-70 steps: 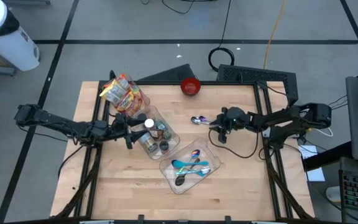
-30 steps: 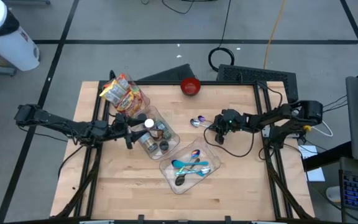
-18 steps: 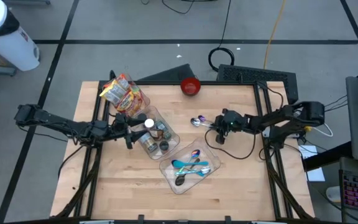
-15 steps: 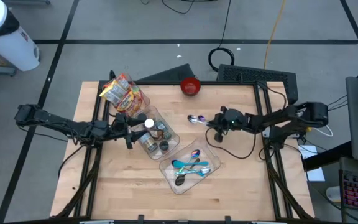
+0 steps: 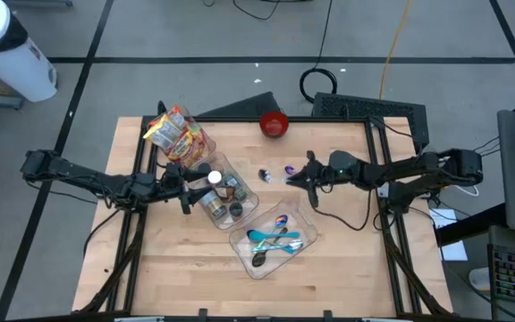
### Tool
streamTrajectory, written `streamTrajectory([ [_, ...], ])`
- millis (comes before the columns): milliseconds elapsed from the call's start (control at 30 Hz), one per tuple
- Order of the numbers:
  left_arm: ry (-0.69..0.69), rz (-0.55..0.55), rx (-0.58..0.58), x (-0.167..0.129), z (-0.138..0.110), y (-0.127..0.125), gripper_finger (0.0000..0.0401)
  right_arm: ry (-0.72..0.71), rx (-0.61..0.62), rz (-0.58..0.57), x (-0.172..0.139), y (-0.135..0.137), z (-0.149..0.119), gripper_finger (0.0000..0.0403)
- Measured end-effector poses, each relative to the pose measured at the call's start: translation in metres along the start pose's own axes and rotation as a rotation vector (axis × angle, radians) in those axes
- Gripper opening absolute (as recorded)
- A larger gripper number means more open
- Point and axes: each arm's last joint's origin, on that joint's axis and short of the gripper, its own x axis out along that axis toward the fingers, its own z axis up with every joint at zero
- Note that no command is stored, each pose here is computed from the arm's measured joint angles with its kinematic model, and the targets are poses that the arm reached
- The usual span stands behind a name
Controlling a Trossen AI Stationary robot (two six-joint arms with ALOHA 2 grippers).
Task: Pick & Place Food Item
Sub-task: Put the blue and white spoon into the bottom transparent bin
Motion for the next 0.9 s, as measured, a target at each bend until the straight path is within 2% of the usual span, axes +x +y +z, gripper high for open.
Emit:
streamTrajectory([
  [200,0.000,0.000,0.000,0.000,0.000,0.000,0.0312,-0.041,-0.025,0.154,0.014,0.025,0.031,0.0022],
  [433,0.000,0.000,0.000,0.000,0.000,0.000,0.0312,-0.013,-0.055,0.382,0.022,0.062,0.060,0.0021],
  [567,0.000,0.000,0.000,0.000,0.000,0.000,0.0312,0.007,-0.076,0.487,0.021,0.079,0.058,0.0021],
  [900,0.000,0.000,0.000,0.000,0.000,0.000,0.0312,0.147,-0.043,0.534,0.039,0.096,0.029,0.0022],
])
